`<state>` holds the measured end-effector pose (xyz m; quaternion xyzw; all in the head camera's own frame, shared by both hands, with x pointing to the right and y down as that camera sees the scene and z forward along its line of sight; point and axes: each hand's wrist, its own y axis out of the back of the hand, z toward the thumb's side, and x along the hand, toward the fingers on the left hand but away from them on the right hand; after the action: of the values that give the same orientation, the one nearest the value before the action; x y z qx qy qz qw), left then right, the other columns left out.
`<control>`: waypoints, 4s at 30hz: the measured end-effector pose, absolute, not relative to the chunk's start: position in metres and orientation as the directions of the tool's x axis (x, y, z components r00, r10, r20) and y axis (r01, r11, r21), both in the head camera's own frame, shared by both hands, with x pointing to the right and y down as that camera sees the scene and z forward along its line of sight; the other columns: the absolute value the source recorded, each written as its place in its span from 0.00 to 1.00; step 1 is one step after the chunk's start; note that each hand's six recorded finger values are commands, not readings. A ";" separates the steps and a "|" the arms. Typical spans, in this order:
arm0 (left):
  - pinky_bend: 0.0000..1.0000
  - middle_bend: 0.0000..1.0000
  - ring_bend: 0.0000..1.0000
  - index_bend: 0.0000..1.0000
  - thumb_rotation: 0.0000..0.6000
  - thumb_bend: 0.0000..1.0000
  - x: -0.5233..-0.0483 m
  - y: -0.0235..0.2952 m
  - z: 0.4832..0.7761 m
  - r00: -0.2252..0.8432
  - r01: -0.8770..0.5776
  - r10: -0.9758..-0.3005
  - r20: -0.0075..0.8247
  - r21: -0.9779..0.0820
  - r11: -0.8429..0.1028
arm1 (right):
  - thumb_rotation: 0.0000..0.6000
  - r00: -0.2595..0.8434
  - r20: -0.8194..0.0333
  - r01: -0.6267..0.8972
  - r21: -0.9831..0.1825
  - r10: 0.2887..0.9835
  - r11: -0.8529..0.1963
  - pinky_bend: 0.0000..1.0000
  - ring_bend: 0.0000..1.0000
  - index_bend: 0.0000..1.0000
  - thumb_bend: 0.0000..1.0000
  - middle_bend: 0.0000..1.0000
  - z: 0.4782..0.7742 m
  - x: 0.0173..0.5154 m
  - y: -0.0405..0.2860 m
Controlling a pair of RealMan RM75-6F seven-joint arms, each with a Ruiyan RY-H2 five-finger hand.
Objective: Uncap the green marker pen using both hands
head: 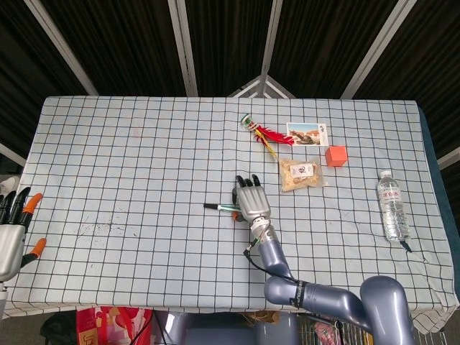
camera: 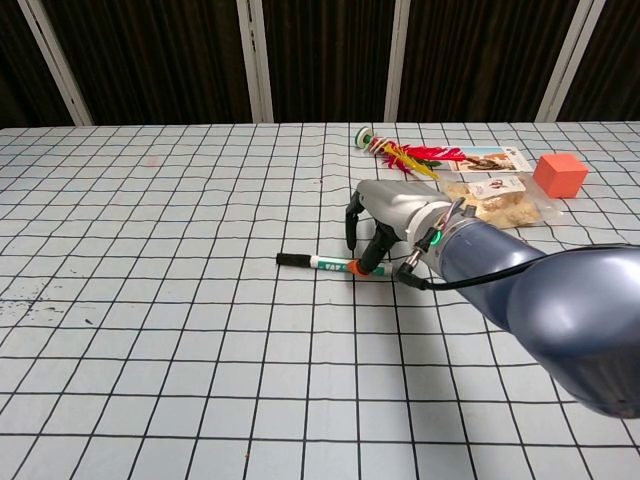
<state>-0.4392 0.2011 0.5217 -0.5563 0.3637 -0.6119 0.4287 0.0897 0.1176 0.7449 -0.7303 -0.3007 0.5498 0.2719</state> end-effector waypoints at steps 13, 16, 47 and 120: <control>0.01 0.01 0.00 0.12 1.00 0.38 -0.437 0.201 0.521 -0.018 0.126 -0.931 0.366 -0.922 -0.365 | 1.00 0.214 -0.653 0.143 -0.715 0.726 -0.685 0.04 0.18 0.56 0.34 0.15 0.749 0.095 0.122; 0.01 0.01 0.00 0.12 1.00 0.38 -0.436 0.201 0.521 -0.018 0.130 -0.931 0.365 -0.922 -0.364 | 1.00 0.218 -0.654 0.139 -0.714 0.724 -0.686 0.04 0.18 0.56 0.35 0.15 0.750 0.094 0.122; 0.01 0.01 0.00 0.13 1.00 0.38 -0.432 0.201 0.519 -0.010 0.146 -0.934 0.358 -0.923 -0.356 | 1.00 0.221 -0.657 0.131 -0.712 0.721 -0.690 0.06 0.23 0.70 0.55 0.23 0.753 0.095 0.122; 0.06 0.29 0.02 0.42 1.00 0.38 -0.196 0.163 0.560 0.414 -0.228 -0.909 0.048 -0.961 -0.155 | 1.00 0.349 -0.517 0.202 -0.773 0.781 -0.602 0.07 0.25 0.76 0.61 0.25 0.551 0.084 0.124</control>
<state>-0.1957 0.1627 0.5602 -0.6783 0.4192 -0.3425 0.4968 0.0843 0.1240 0.5512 -0.7613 -0.3229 0.4704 0.3079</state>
